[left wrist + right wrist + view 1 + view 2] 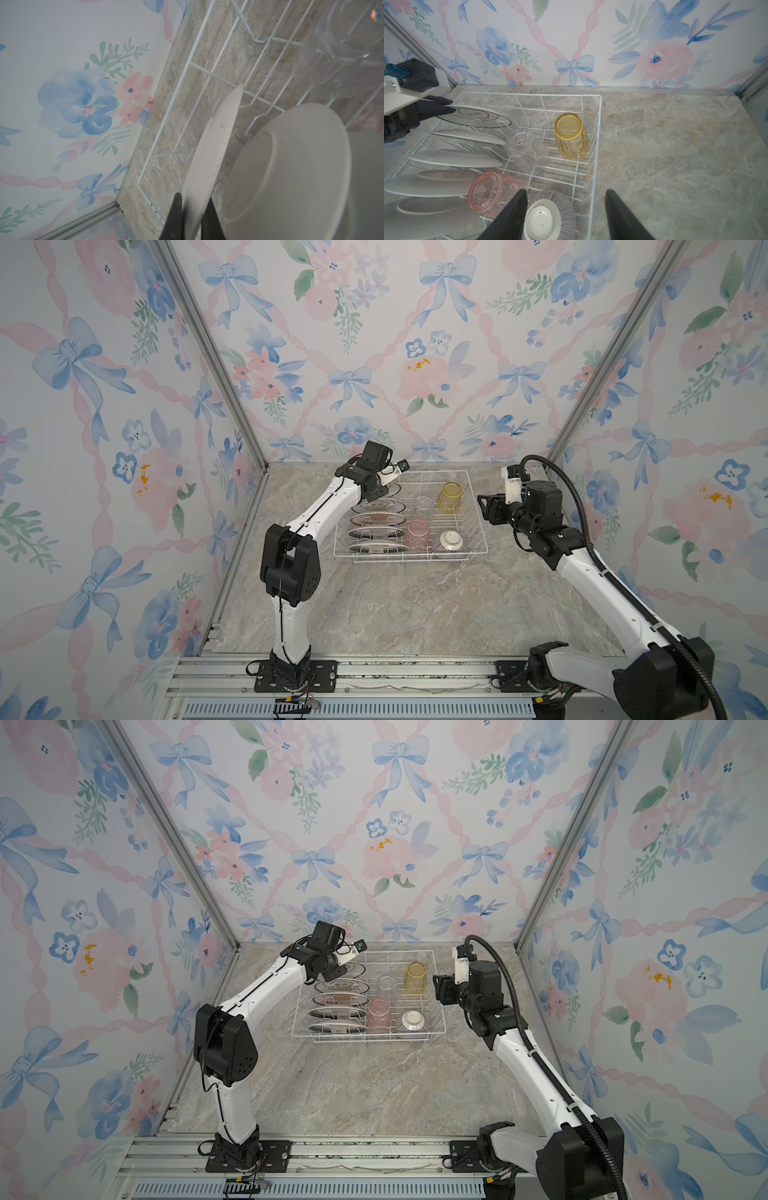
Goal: Unload the mixed dishes from the dish rack
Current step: 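Lower the left gripper onto the green-rimmed plate's top edge and close it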
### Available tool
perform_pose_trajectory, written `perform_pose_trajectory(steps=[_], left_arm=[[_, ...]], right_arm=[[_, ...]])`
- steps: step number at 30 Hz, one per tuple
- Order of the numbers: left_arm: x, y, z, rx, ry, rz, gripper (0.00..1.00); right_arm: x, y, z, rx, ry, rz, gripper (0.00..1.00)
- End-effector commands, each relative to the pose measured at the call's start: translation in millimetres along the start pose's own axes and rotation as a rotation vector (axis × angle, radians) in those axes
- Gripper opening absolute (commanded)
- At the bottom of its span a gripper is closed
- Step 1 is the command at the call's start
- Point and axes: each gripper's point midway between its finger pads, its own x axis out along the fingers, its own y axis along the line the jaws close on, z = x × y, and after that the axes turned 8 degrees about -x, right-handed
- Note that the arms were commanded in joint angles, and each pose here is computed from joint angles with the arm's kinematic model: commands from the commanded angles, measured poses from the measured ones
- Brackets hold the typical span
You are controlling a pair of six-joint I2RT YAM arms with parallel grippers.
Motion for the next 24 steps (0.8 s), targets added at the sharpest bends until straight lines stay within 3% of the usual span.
perform_pose_trajectory(steps=[1,12,24], left_arm=[[10.4,-4.9,-4.0,-0.016,0.032,-0.01,0.06],[9.3,14.7,-10.1,0.0,0.06,0.115,0.0],[-38.6,51.5,10.8,-0.139,-0.09,0.299,0.0]], right_arm=[[-6.5,4.0,0.7,0.005,0.003,0.007,0.63],[-9.4,3.9,0.7,0.014,0.002,0.006,0.62],[-9.2,4.5,-0.1,0.026,0.004,0.008,0.63]])
